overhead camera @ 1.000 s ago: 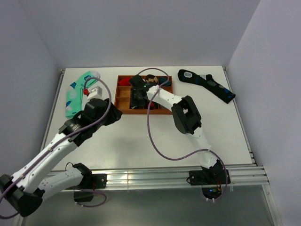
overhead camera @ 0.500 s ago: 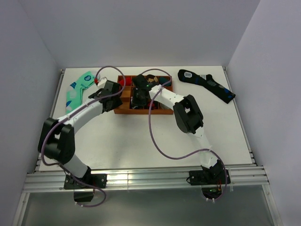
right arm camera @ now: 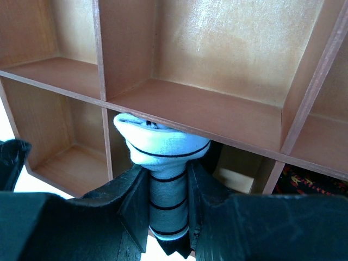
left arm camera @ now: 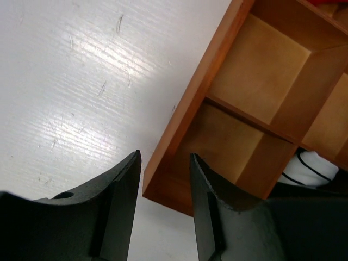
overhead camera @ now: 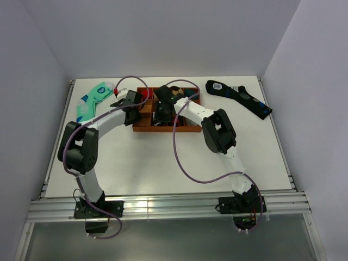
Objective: Roll the socks
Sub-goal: Place the sock in the storage box.
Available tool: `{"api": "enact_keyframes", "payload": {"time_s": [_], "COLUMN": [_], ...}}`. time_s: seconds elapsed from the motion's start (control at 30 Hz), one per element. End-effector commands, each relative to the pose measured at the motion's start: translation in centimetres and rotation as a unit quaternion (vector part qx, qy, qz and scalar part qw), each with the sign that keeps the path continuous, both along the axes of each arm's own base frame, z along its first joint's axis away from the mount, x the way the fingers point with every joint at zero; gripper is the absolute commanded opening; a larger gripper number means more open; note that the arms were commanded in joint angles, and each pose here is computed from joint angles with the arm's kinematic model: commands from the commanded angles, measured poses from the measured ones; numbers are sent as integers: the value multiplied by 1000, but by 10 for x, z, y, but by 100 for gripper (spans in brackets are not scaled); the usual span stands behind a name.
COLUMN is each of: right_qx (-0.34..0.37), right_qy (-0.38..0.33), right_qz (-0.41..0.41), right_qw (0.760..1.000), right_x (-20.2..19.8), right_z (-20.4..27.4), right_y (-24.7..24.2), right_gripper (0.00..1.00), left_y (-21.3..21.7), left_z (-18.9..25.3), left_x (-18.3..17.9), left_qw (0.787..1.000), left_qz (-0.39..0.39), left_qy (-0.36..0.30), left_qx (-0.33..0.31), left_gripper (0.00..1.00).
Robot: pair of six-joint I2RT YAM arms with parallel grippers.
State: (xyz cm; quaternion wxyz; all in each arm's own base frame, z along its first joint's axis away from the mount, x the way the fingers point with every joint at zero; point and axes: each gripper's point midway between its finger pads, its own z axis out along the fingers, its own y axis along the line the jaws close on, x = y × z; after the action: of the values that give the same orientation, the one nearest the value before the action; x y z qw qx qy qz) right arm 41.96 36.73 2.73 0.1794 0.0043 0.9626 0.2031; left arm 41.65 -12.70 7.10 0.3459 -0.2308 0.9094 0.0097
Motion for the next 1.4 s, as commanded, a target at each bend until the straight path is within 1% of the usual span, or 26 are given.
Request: {"api": "enact_keyframes", "payload": {"time_s": [0.0, 0.13, 0.27, 0.4, 0.5, 0.53, 0.6, 0.63, 0.67, 0.73, 0.8, 0.83, 0.93, 1.0, 1.03, 1.13, 1.37], "right_qx": [-115, -114, -115, -111, -108, -107, -107, -108, -107, -105, -106, -108, -103, -86, -88, -71, -63], "right_qy": [89, 91, 93, 95, 96, 96, 97, 98, 99, 97, 97, 98, 92, 78, 80, 62, 32], "right_qz": [-15, -11, -11, -8, -8, -8, -9, -8, -9, -9, -7, -8, -7, -1, 0, 5, -4], "right_qw": [989, 989, 989, 989, 989, 990, 989, 989, 989, 990, 990, 989, 990, 993, 993, 996, 997], "right_x": [-35, -36, -36, -36, -37, -37, -37, -37, -38, -37, -38, -39, -41, -39, -42, -41, -34], "right_z": [-50, -49, -51, -50, -50, -49, -50, -50, -50, -49, -49, -51, -50, -44, -46, -38, -15], "right_y": [-62, -61, -61, -59, -59, -58, -58, -58, -59, -58, -58, -60, -60, -53, -54, -47, -44], "right_gripper": [0, 0, 0, 0, 0, 0, 0, 1, 1, 3, 8, 14, 26, 32, 38, 45, 50], "left_y": [6, 10, 13, 14, 17, 21, 23, 25, 26, 28, 30, 31, 35, 36, 36, 37, 38], "left_z": [4, -18, -30, -42, -51, -55, -60, -65, -67, -72, -75, -77, -79, -80, -81, -79, -77], "left_x": [15, 16, 16, 13, 11, 9, 8, 6, 6, 3, 2, 1, 0, 0, 0, 1, 3], "left_qw": [1000, 1000, 999, 998, 997, 996, 995, 994, 993, 992, 991, 991, 989, 988, 988, 987, 987], "left_qz": [3, 2, 2, 3, 6, 10, 14, 16, 17, 20, 21, 23, 26, 26, 27, 27, 27], "left_qy": [-8, 17, 29, 44, 57, 66, 75, 83, 85, 92, 96, 99, 105, 108, 110, 111, 113], "left_qx": [21, 25, 33, 38, 47, 58, 66, 74, 76, 82, 85, 89, 99, 106, 108, 110, 115], "left_gripper": [47, 47, 45, 39, 27, 20, 12, 3, 0, 0, 0, 0, 0, 0, 0, 0, 0]}}
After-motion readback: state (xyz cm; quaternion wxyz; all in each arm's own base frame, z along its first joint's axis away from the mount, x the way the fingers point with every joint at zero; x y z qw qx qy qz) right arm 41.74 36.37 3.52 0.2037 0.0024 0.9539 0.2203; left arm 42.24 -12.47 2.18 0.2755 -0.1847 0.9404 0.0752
